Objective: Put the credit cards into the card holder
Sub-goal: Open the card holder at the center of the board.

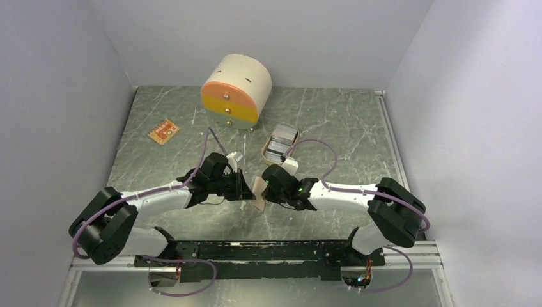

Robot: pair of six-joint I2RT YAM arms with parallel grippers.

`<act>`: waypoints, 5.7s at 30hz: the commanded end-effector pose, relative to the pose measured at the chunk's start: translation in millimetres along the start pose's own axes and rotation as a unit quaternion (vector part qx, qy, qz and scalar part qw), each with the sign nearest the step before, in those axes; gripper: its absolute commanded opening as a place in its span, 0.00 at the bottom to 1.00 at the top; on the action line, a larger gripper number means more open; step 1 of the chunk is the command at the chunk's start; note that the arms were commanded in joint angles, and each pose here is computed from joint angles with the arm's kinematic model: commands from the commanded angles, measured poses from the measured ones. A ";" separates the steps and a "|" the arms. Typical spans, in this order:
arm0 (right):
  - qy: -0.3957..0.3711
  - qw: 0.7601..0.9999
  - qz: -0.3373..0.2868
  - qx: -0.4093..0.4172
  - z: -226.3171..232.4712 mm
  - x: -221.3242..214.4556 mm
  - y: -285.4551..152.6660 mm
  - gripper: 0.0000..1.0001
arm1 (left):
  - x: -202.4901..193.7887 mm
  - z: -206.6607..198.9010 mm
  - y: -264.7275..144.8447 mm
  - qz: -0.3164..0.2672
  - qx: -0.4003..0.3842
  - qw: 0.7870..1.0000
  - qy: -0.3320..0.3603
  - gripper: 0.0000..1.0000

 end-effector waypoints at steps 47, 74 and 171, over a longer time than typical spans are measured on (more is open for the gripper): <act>-0.081 0.973 -0.064 0.206 72.2 45.9 -63.5 0.00 | 45.8 7.2 -54.9 -0.034 0.009 0.998 -0.052 0.71; -0.056 0.997 -0.041 0.042 -49.5 8.2 -44.1 0.00 | 23.4 57.3 -34.2 0.004 0.078 0.992 -0.099 0.52; -0.034 0.978 -0.059 0.195 36.2 25.8 -105.6 0.39 | 9.0 -11.7 23.0 0.054 -0.062 0.992 -0.100 0.61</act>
Point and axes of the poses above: each gripper's point midway between its finger pads, its own y axis out along the fingers, its own z axis along the line the jaws close on, x = y × z, the point moved 3 cm from there along -y, back along the fingers, and after that the axes turned 6 degrees about -y, right-handed, at the moved point
